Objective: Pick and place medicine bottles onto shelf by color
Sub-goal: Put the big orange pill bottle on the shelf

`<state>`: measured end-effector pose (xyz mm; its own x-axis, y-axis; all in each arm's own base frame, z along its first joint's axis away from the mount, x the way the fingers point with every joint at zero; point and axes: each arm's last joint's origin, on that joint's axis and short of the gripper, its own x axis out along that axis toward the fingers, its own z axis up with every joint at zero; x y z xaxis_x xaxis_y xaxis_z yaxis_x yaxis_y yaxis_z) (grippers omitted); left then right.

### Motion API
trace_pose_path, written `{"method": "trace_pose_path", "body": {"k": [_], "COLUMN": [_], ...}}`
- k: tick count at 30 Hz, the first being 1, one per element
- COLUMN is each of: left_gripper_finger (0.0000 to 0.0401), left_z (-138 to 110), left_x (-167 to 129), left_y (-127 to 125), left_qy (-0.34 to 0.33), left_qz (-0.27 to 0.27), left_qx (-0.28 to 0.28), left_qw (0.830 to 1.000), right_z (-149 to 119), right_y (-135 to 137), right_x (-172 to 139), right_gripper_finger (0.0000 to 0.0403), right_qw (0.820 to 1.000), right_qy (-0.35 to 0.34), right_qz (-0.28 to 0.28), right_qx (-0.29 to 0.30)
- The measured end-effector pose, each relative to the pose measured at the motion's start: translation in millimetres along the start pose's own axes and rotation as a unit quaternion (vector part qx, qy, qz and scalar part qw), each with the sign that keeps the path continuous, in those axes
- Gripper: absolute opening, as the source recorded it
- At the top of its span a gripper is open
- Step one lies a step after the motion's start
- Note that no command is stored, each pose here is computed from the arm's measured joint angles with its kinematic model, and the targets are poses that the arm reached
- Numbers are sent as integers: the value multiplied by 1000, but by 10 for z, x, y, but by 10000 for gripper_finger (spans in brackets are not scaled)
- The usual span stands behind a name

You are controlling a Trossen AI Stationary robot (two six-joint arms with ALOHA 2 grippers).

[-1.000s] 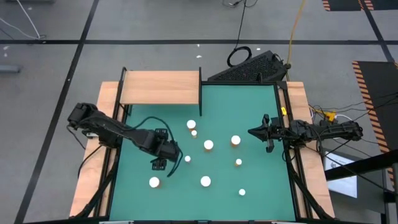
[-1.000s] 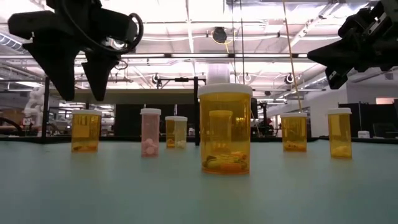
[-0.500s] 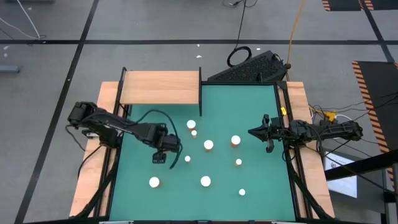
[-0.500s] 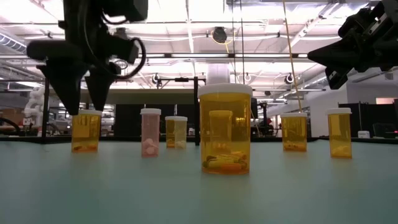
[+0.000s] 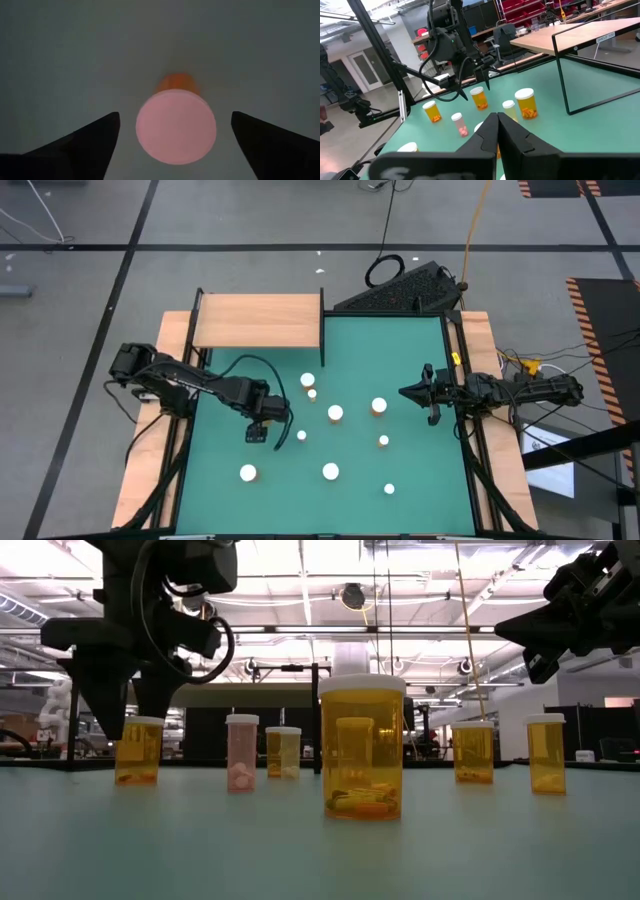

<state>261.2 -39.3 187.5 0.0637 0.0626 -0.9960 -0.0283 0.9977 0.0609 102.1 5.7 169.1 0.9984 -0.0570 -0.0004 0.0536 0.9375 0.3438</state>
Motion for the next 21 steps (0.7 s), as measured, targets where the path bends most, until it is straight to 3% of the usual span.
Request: {"method": "trace_pose_path", "body": {"k": [13,17,21], "left_gripper_finger": [228,208,216], "left_z": [5,4,2], "left_x": [0,0,-1], "left_y": [-1,-1,0], "left_qy": [-3,-2,-1], "left_qz": [0,0,0], "left_qx": [-1,-1,4], "left_qw": [1000,1000,1000], "right_z": [0,0,0], "right_y": [0,-1,-1], "right_x": [0,0,0], "right_gripper_finger": [0,0,0], "right_qw": [1000,1000,1000], "right_qy": [0,0,0], "right_qz": [0,-1,-1], "right_qx": [0,0,0]}}
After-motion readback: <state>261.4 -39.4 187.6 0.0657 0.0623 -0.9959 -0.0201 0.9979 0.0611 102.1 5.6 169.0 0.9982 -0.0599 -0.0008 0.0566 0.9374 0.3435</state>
